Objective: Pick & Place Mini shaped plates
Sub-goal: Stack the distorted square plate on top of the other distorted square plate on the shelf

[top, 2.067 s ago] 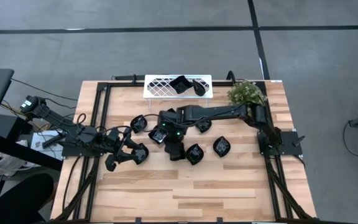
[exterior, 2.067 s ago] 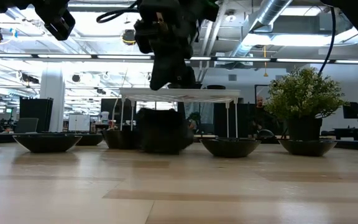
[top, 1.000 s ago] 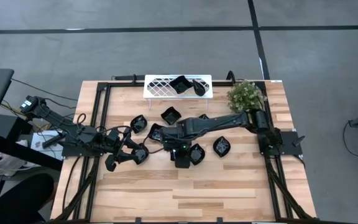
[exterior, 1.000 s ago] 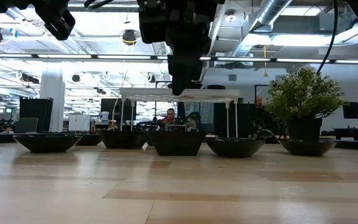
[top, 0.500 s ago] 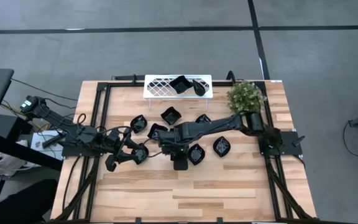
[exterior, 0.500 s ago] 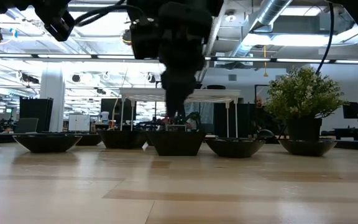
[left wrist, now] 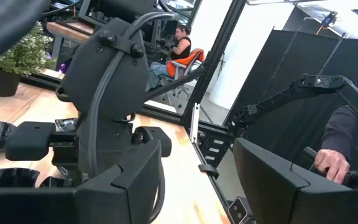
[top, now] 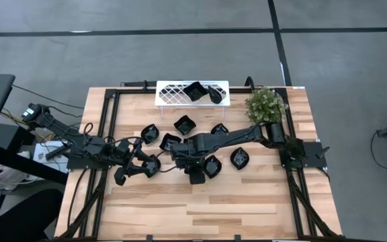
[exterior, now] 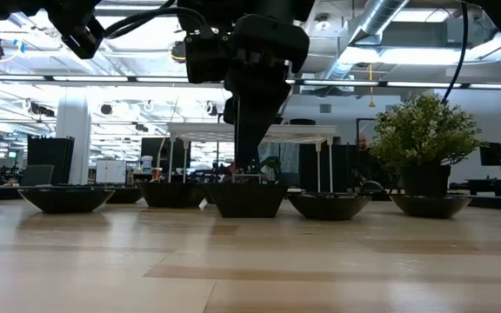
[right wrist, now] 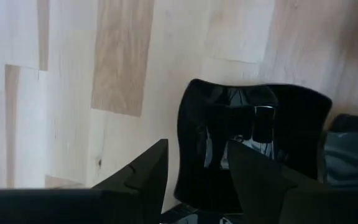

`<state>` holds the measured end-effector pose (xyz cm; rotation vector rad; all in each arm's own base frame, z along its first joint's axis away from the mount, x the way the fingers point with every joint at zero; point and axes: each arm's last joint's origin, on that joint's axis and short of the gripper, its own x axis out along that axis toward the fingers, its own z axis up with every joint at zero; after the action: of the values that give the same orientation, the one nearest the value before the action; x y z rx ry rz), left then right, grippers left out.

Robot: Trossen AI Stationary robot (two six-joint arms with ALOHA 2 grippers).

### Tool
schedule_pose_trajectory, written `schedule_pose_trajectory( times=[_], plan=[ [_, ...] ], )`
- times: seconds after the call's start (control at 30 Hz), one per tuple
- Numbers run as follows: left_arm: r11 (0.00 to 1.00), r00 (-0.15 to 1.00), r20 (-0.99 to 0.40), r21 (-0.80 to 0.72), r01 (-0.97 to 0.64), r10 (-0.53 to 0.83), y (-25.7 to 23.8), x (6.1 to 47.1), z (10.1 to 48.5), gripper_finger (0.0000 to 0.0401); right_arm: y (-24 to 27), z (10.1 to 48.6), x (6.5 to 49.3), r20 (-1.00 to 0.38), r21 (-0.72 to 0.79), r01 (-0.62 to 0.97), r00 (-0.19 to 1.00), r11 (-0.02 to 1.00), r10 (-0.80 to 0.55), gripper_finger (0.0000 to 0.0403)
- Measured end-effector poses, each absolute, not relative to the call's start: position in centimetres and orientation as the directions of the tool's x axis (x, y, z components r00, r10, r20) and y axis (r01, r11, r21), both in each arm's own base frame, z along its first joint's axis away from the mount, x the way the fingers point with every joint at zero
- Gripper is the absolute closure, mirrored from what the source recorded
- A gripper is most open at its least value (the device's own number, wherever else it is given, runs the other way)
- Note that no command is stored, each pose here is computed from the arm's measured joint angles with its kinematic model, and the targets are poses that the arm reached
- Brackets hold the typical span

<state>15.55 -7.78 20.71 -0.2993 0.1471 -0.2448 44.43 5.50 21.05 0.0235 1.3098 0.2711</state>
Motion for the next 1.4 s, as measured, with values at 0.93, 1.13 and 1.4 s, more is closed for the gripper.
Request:
schedule_pose_trajectory(
  times=[0.93, 1.13, 1.4],
  plan=[
    [0.928, 0.960, -0.107, -0.304, 0.217, -0.260, -7.8, 15.6, 20.7, 0.0196, 1.3, 20.9, 41.9, -0.994, 0.100, 0.107, -0.027, 0.989, 0.103, 0.0281],
    [0.928, 0.960, -0.107, -0.304, 0.217, -0.260, -7.8, 15.6, 20.7, 0.0196, 1.4, 21.0, 41.4, -0.992, 0.095, 0.101, -0.077, 0.990, 0.103, 0.0282],
    [0.927, 0.960, -0.107, -0.305, 0.217, -0.260, -7.8, 15.6, 20.7, 0.0196, 1.4, 24.4, 40.8, -0.994, 0.088, 0.060, 0.078, 0.994, 0.083, 0.0279]
  ],
)
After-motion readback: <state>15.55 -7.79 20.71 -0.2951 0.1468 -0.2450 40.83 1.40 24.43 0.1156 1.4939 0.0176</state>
